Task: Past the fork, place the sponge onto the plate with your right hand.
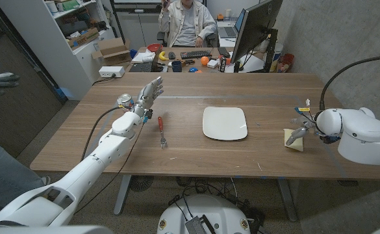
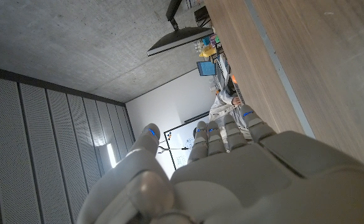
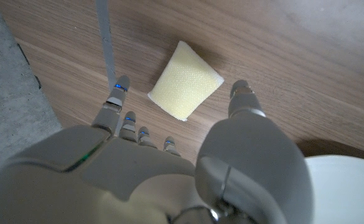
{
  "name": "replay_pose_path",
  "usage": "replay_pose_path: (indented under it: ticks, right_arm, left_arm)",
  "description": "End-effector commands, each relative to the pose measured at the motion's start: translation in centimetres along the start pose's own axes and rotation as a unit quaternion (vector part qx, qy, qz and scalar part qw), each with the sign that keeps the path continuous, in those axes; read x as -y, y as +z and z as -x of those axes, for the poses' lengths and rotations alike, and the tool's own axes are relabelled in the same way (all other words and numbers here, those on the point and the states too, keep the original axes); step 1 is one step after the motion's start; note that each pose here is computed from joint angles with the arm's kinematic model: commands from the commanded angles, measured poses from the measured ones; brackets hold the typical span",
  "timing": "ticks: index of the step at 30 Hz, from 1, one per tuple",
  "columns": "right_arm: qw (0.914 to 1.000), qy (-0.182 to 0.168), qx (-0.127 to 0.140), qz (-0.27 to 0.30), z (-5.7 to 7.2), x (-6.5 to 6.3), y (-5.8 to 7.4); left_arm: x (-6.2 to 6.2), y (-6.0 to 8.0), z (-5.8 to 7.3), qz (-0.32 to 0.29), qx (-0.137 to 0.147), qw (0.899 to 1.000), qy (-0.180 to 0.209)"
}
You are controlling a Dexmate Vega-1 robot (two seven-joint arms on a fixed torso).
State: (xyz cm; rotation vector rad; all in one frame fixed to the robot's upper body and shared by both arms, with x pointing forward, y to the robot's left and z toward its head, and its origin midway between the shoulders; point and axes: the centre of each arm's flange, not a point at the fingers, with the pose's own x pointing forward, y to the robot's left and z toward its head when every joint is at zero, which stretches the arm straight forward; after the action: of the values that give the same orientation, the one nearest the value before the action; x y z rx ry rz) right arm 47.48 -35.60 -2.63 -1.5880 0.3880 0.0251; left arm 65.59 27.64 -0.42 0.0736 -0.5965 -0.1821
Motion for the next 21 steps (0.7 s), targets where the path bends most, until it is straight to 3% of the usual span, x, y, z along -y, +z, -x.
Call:
replay_pose_path:
  ticks: [1, 9, 15, 21]
  right_arm:
    - [0.9999, 0.008, 0.003, 0.012, -0.9, -0.5, 0.3]
    - [0.9998, 0.012, -0.012, -0.007, -1.4, -0.4, -0.3]
    - [0.9998, 0.017, -0.008, -0.004, -1.8, -0.6, -0.3]
    - [0.9995, 0.025, -0.010, -0.019, -3.0, -1.4, -0.9]
  left_arm:
    - [-0.1, 0.0, 0.3, 0.002, 0.006, 1.000, 0.015]
    - [0.5, -0.1, 0.2, -0.001, 0.012, 1.000, 0.009]
    - [0.8, 0.1, 0.2, -0.002, 0.017, 1.000, 0.008]
    - [0.6, 0.2, 0.2, -0.003, 0.010, 1.000, 0.013]
